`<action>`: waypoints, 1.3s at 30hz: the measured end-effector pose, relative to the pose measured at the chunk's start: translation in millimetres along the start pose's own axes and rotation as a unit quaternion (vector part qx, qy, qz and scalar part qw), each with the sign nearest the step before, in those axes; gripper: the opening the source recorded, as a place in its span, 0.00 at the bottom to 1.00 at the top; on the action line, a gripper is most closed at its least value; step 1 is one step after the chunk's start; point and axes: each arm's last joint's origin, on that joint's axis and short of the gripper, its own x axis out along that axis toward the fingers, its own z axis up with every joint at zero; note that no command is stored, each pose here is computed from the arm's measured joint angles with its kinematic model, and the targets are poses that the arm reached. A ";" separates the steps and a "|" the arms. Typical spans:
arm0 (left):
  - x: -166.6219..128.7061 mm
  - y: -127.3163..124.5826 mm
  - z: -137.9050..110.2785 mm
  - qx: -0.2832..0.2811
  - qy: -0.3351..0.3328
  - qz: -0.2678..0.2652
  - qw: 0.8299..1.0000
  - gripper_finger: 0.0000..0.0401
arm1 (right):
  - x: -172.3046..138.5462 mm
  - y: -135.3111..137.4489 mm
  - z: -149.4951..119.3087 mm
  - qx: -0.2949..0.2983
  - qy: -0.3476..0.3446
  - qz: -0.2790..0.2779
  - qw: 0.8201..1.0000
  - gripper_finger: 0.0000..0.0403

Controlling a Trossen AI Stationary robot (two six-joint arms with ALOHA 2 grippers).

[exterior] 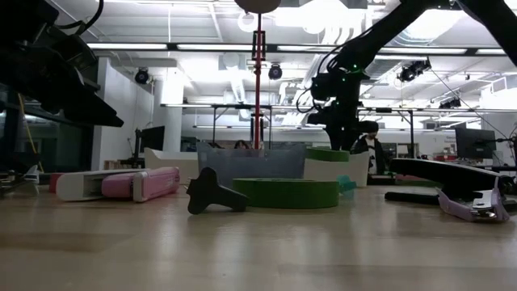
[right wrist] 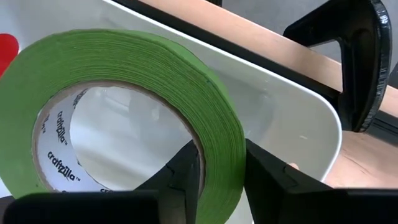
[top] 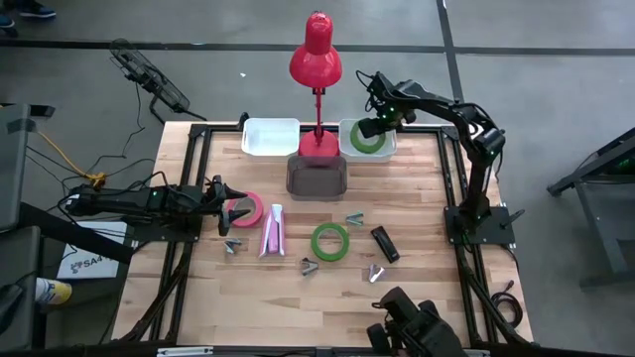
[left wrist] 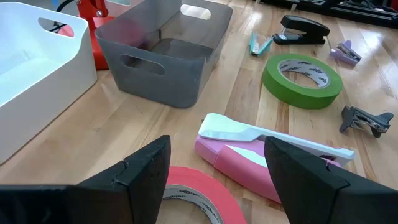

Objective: Pick and place Stapler, Stapler remover, tape
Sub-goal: Put the top green tape into the right white bin

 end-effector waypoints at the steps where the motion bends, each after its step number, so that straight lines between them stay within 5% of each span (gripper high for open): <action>1: 0.0 0.0 0.0 0.000 0.000 0.000 1.000 0.64 | 0.0 0.0 0.0 -0.001 0.000 0.000 1.000 0.22; 39: 0.0 0.0 0.0 0.000 0.000 0.000 1.000 0.64 | 0.0 -0.4 -1.0 -0.031 0.007 0.004 1.000 0.29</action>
